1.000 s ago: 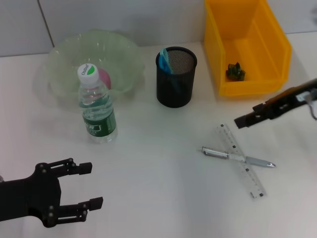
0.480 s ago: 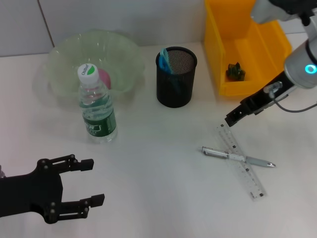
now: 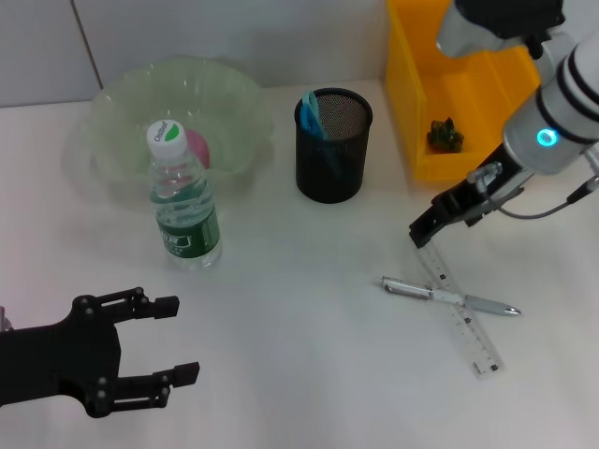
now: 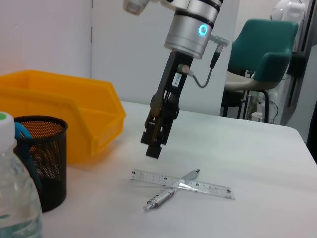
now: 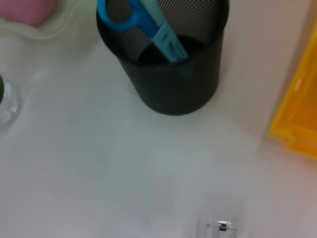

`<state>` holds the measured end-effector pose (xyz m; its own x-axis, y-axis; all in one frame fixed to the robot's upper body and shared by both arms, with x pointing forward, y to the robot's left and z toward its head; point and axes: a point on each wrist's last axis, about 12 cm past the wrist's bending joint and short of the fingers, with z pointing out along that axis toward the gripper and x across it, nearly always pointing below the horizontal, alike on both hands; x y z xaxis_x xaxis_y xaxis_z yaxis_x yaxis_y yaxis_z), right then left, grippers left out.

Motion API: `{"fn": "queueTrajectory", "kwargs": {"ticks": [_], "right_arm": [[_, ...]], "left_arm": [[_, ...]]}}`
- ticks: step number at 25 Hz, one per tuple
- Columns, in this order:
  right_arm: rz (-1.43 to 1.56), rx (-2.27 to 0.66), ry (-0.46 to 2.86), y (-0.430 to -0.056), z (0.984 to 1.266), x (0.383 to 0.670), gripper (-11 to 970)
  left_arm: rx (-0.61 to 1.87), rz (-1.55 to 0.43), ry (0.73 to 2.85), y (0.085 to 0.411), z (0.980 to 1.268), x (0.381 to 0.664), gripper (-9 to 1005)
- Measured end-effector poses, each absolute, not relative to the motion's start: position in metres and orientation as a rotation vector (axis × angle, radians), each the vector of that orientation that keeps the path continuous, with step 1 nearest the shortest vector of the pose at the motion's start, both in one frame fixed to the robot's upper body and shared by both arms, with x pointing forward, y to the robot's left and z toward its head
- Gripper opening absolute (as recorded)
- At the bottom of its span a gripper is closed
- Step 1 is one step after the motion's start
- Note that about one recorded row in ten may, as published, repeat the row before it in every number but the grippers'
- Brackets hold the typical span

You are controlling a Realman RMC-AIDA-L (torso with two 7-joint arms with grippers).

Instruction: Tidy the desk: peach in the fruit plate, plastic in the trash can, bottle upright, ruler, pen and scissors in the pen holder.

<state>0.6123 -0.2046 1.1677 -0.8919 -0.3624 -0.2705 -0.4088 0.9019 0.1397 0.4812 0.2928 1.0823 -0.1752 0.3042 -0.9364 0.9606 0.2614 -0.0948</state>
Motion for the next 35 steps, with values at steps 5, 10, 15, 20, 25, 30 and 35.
{"fn": "queueTrajectory", "kwargs": {"ticks": [5, 10, 15, 20, 25, 30, 35], "right_arm": [[0.293, -0.550, 2.852, -0.200, 1.156, 0.617, 819], [0.296, -0.525, 2.847, -0.197, 1.148, 0.621, 819], [0.300, -0.528, 2.848, -0.191, 1.144, 0.625, 818], [0.296, -0.548, 2.858, -0.184, 1.140, 0.627, 818], [0.295, -0.558, 2.864, -0.180, 1.137, 0.628, 818], [0.292, -0.556, 2.878, -0.178, 1.132, 0.628, 818], [0.283, -0.524, 2.882, -0.180, 1.130, 0.629, 818]], "left_arm": [[1.188, -0.942, 1.656, 0.293, 1.082, 0.481, 786], [1.192, -0.940, 1.653, 0.293, 1.083, 0.482, 786], [1.197, -0.933, 1.650, 0.293, 1.084, 0.482, 786], [1.198, -0.932, 1.649, 0.293, 1.084, 0.483, 786], [1.198, -0.931, 1.648, 0.293, 1.085, 0.483, 786], [1.200, -0.931, 1.646, 0.293, 1.085, 0.483, 786], [1.200, -0.931, 1.646, 0.293, 1.085, 0.483, 786]]}}
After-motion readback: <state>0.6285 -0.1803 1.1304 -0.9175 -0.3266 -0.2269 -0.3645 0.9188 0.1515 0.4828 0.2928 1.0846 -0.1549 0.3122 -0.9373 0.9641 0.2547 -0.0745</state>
